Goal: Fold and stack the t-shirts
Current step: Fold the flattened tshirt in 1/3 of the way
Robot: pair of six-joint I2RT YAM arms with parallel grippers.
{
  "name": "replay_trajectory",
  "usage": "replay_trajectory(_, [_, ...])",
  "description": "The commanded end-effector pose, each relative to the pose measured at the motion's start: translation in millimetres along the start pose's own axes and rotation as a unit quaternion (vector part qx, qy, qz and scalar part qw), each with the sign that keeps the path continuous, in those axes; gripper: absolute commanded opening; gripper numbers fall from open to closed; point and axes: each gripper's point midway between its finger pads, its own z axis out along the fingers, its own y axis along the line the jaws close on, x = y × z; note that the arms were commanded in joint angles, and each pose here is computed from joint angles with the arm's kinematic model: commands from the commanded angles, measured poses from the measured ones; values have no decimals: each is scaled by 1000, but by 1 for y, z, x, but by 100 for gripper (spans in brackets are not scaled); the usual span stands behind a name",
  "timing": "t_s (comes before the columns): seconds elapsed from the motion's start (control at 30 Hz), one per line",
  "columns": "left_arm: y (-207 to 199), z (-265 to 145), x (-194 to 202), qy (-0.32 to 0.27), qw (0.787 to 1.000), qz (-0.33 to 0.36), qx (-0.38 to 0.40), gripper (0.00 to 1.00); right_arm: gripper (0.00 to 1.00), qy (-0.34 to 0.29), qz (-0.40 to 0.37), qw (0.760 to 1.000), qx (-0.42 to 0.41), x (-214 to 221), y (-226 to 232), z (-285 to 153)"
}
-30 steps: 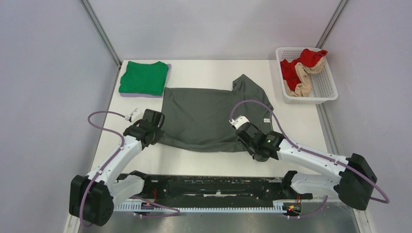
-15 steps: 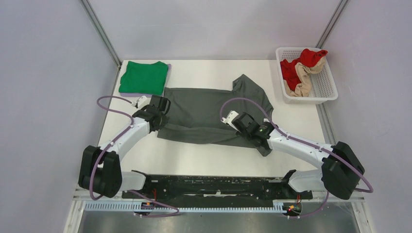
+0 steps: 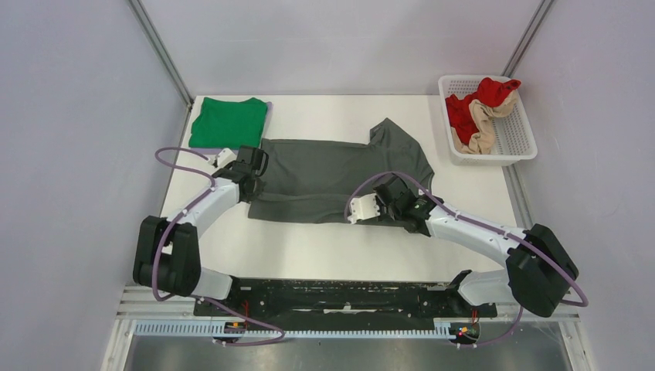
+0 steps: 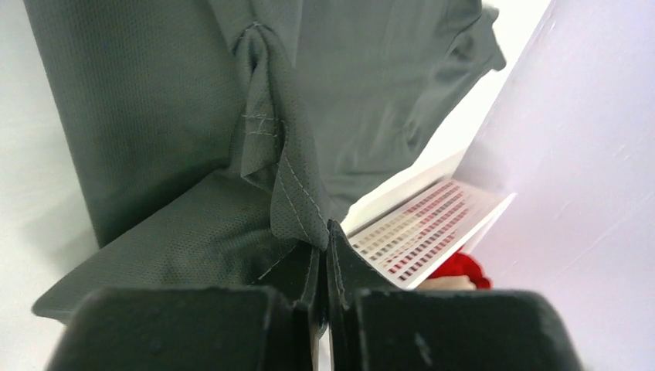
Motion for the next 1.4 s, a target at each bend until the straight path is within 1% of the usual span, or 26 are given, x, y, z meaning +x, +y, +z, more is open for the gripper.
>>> replay_trajectory(0.0, [-14, 5, -27, -35, 999, -3, 11, 2, 0, -36, -130, 991, -9, -10, -15, 4])
replay_trajectory(0.13, [-27, 15, -28, -30, 999, 0, 22, 2, 0, -25, -163, 986, -34, -6, -16, 18])
replay_trajectory(0.17, [-30, 18, -29, -27, 999, 1, 20, 6, 0, -17, -163, 986, -42, -3, -16, 24])
replay_trajectory(0.2, [-32, 21, -28, -22, 1000, 5, 17, 14, 0, -9, -160, 986, -46, 1, -17, 28])
replay_trajectory(0.27, [-35, 26, -29, -18, 1000, 8, 9, 23, 1, 1, -146, 988, -46, 7, -25, 39])
replay_trajectory(0.3, [-38, 27, -31, -19, 1000, 10, 9, 33, 5, 8, -139, 989, -38, 9, -30, 46])
replay_trajectory(0.33, [-41, 27, -33, -22, 1000, 10, 11, 48, 9, 16, -133, 991, -26, 12, -37, 53])
replay_trajectory(0.37, [-42, 26, -37, -28, 999, 8, 12, 56, 14, 24, -129, 991, -15, 16, -43, 58])
replay_trajectory(0.4, [-44, 25, -41, -35, 999, 7, 13, 63, 47, 36, -121, 992, 2, 20, -53, 62])
replay_trajectory(0.43, [-44, 23, -45, -42, 999, 7, 12, 72, 96, 45, -115, 992, 12, 23, -59, 65])
replay_trajectory(0.53, [-47, 15, -55, -55, 998, 7, 19, 95, 98, 57, -98, 993, 23, 30, -72, 65])
replay_trajectory(0.57, [-48, 11, -58, -59, 998, 7, 23, 99, 98, 47, -96, 994, 26, 28, -73, 62])
replay_trajectory(0.73, [-50, -3, -59, -56, 997, 16, 45, 100, 98, -62, -64, 995, 42, 6, -62, 32])
replay_trajectory(0.8, [-51, -9, -56, -48, 997, 21, 60, 100, 98, -115, -19, 991, 61, -6, -63, 15])
replay_trajectory(0.87, [-52, -13, -49, -35, 996, 26, 78, 100, 98, -161, 57, 980, 101, -14, -71, -5])
replay_trajectory(0.93, [-52, -14, -40, -20, 995, 34, 92, 100, 98, -215, 162, 949, 163, -19, -83, -27])
replay_trajectory(0.97, [-53, -15, -36, -13, 994, 38, 101, 100, 98, -242, 230, 922, 196, -19, -89, -39])
replay_trajectory(1.03, [-54, -14, -23, 9, 992, 54, 116, 100, 98, -257, 405, 835, 269, 5, -100, -63])
replay_trajectory(1.07, [-55, -13, -19, 19, 990, 61, 123, 100, 98, -255, 505, 774, 285, 19, -98, -70])
replay_trajectory(1.1, [-57, -12, -12, 32, 988, 69, 132, 100, 98, -225, 601, 704, 305, 42, -90, -73])
replay_trajectory(1.13, [-60, -11, -8, 40, 986, 73, 142, 100, 98, -204, 661, 650, 315, 57, -80, -75])
replay_trajectory(1.17, [-63, -10, -3, 49, 984, 76, 154, 100, 98, -204, 698, 615, 306, 61, -74, -74])
replay_trajectory(1.2, [-65, -8, 3, 60, 982, 79, 162, 100, 98, -201, 711, 616, 274, 56, -66, -69])
replay_trajectory(1.23, [-67, -7, 7, 68, 980, 80, 168, 100, 98, -199, 717, 630, 223, 45, -55, -61])
replay_trajectory(1.27, [-67, -4, 11, 74, 979, 83, 170, 100, 98, -190, 728, 630, 191, 39, -50, -58])
replay_trajectory(1.37, [-63, 4, 18, 82, 979, 91, 162, 100, 98, -112, 778, 607, 120, 36, -25, -43])
